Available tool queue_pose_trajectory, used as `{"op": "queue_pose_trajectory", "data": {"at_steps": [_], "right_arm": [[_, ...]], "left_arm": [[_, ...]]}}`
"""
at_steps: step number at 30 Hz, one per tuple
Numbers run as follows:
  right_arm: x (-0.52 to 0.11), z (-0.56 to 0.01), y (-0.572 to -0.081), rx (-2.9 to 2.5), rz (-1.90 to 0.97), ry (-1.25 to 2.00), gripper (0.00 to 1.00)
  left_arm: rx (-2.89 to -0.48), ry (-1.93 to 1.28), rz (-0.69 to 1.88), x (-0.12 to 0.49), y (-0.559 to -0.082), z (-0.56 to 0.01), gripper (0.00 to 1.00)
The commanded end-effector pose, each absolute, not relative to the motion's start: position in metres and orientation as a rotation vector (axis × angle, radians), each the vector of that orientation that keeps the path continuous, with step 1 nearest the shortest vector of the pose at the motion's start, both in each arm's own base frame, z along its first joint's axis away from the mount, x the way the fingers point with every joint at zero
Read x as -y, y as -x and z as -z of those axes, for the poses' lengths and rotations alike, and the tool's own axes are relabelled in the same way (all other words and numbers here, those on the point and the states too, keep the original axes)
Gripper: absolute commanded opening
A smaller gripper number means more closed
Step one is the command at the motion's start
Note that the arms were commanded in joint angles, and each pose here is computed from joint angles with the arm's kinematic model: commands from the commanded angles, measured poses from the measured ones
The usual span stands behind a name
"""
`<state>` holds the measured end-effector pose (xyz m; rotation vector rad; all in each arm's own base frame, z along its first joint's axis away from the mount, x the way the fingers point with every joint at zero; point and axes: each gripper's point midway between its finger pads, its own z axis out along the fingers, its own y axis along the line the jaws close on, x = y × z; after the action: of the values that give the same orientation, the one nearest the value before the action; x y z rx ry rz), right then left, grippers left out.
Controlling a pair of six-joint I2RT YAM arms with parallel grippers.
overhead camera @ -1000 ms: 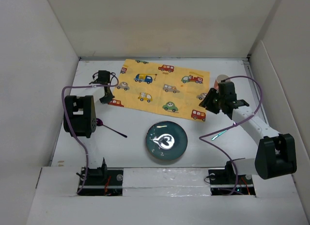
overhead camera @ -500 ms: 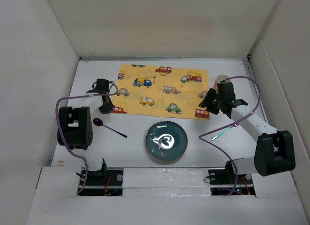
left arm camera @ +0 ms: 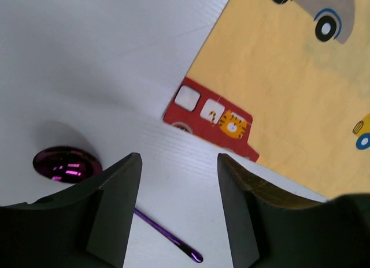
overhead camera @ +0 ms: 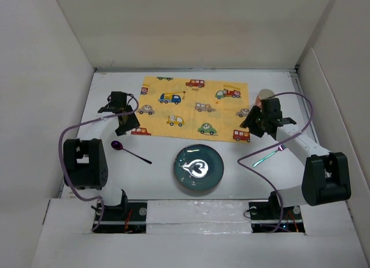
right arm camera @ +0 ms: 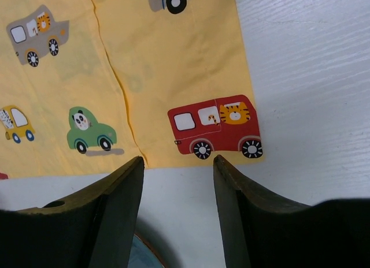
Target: Set the dinner table for one person
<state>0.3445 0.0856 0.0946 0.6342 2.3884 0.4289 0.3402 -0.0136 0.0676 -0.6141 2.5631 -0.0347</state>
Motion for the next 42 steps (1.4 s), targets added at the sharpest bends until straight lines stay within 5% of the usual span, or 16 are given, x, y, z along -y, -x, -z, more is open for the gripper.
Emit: {"op": "queue_pose_trajectory", "data": {"at_steps": [1,11,19,27,30,31,34,36,39,40,41,42], "right_arm": [[-0.084,-0.108,-0.354,-2.335,-0.439,-0.635,0.57],[-0.095,-0.122,-0.35,-2.295,-0.518,-0.613,0.57],[-0.11,-0.159,-0.358,-2.221,-0.583,-0.559,0.57],[-0.103,-0.158,-0.357,-2.231,-0.531,-0.552,0.57],[-0.102,-0.157,-0.356,-2.231,-0.52,-0.557,0.58],[-0.101,-0.159,-0.356,-2.231,-0.516,-0.557,0.59],[-0.099,-0.173,-0.362,-2.205,-0.504,-0.556,0.59],[-0.098,-0.189,-0.371,-2.166,-0.506,-0.567,0.59],[-0.1,-0.216,-0.384,-2.106,-0.528,-0.577,0.33],[-0.095,-0.22,-0.392,-2.079,-0.502,-0.594,0.07],[-0.093,-0.225,-0.396,-2.065,-0.49,-0.602,0.0],[-0.09,-0.235,-0.405,-2.042,-0.468,-0.613,0.0]], "left_arm": [[-2.579,0.588,0.089,0.023,-0.367,-0.063,0.53],[-2.688,0.527,-0.01,0.03,-0.364,-0.023,0.45],[-2.767,0.503,-0.155,0.016,-0.329,-0.008,0.02],[-2.763,0.515,-0.146,0.015,-0.305,-0.021,0.0],[-2.777,0.513,-0.129,0.017,-0.299,-0.024,0.12],[-2.768,0.513,-0.127,0.017,-0.299,-0.028,0.27],[-2.704,0.504,-0.123,0.015,-0.31,-0.052,0.53],[-2.636,0.495,-0.097,0.016,-0.327,-0.079,0.59],[-2.5,0.473,-0.012,0.023,-0.355,-0.131,0.61],[-2.459,0.463,0.021,0.026,-0.362,-0.147,0.55],[-2.414,0.434,0.085,0.033,-0.371,-0.167,0.51],[-2.358,0.409,0.148,0.041,-0.38,-0.189,0.37]]}}
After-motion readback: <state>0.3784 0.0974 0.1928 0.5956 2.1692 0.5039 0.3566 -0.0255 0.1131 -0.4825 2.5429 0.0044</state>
